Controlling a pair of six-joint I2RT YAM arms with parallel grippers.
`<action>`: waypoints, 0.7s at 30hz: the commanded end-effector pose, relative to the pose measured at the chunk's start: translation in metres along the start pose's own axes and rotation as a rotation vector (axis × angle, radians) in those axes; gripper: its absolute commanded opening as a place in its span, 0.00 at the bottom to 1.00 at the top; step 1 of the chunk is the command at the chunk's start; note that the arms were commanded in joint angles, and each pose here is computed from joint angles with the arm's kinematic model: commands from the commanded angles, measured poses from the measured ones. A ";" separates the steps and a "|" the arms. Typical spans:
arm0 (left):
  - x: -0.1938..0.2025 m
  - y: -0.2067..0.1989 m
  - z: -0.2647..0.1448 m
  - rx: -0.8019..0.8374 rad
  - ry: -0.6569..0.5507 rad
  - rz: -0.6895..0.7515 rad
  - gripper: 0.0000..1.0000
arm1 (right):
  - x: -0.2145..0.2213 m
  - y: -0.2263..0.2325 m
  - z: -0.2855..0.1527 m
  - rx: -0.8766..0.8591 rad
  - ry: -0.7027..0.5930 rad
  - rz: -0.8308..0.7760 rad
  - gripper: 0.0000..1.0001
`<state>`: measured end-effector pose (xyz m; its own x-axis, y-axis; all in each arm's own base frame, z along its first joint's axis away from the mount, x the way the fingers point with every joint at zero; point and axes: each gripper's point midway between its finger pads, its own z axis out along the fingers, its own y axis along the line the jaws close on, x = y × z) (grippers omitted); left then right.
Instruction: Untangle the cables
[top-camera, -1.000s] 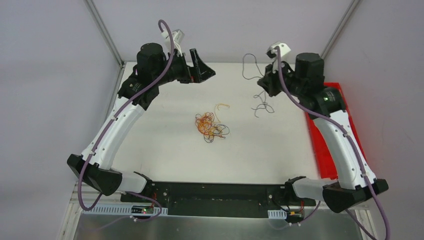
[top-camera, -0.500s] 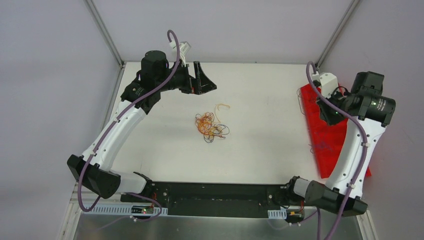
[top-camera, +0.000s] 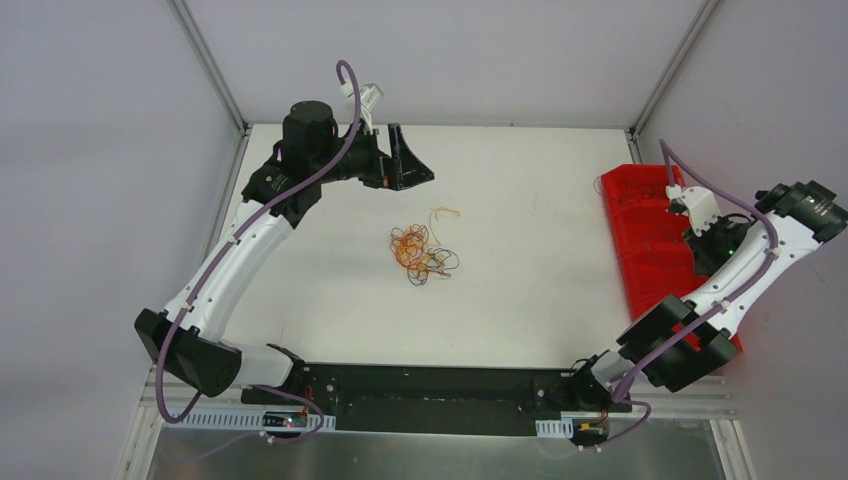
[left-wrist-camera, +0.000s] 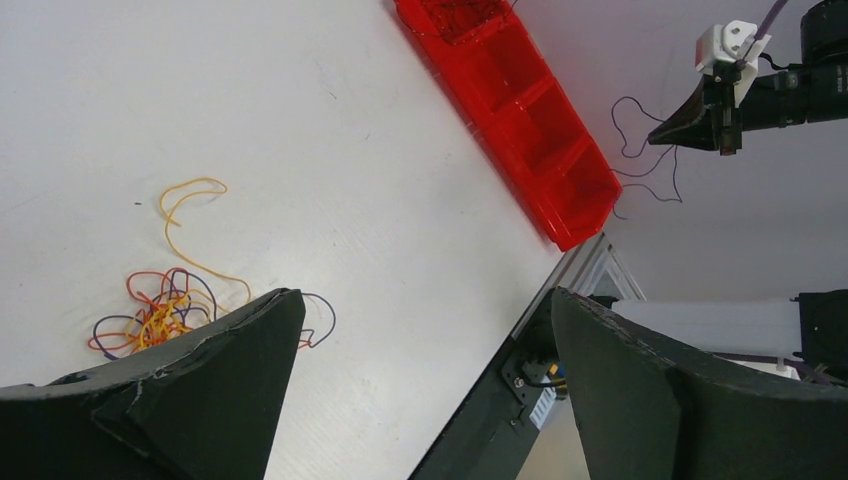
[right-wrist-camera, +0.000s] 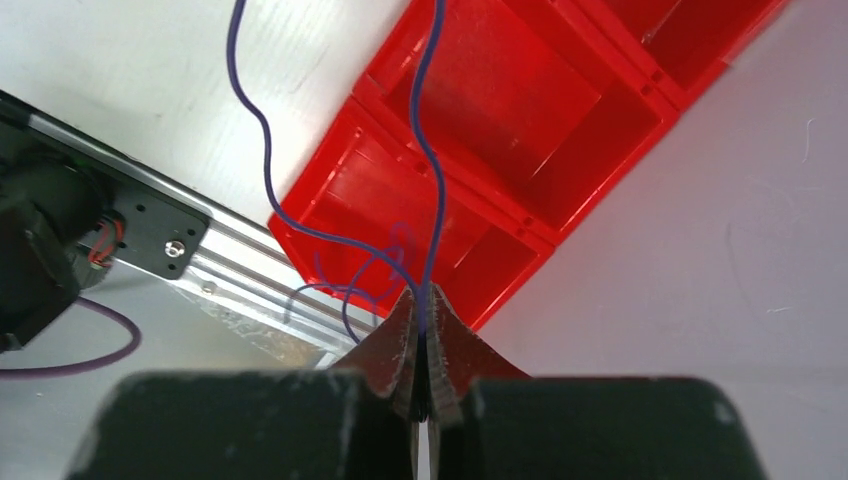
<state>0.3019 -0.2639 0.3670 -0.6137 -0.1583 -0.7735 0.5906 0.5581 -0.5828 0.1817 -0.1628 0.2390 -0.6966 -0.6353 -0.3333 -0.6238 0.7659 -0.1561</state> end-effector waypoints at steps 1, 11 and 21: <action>-0.003 -0.005 0.003 0.038 -0.001 0.042 0.99 | 0.011 0.020 -0.001 -0.135 -0.013 -0.122 0.00; -0.002 0.002 0.013 0.029 0.017 0.041 0.99 | 0.042 -0.011 0.036 -0.073 0.028 -0.418 0.00; 0.001 0.005 0.009 0.013 0.023 0.056 0.99 | 0.062 -0.022 0.057 -0.091 0.124 -0.704 0.02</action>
<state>0.3154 -0.2695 0.3426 -0.6435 -0.1207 -0.7559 0.5732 0.5784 -0.5804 0.1584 -0.1934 0.1630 -0.6164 -0.7515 -0.2352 -0.7543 0.6492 -0.0976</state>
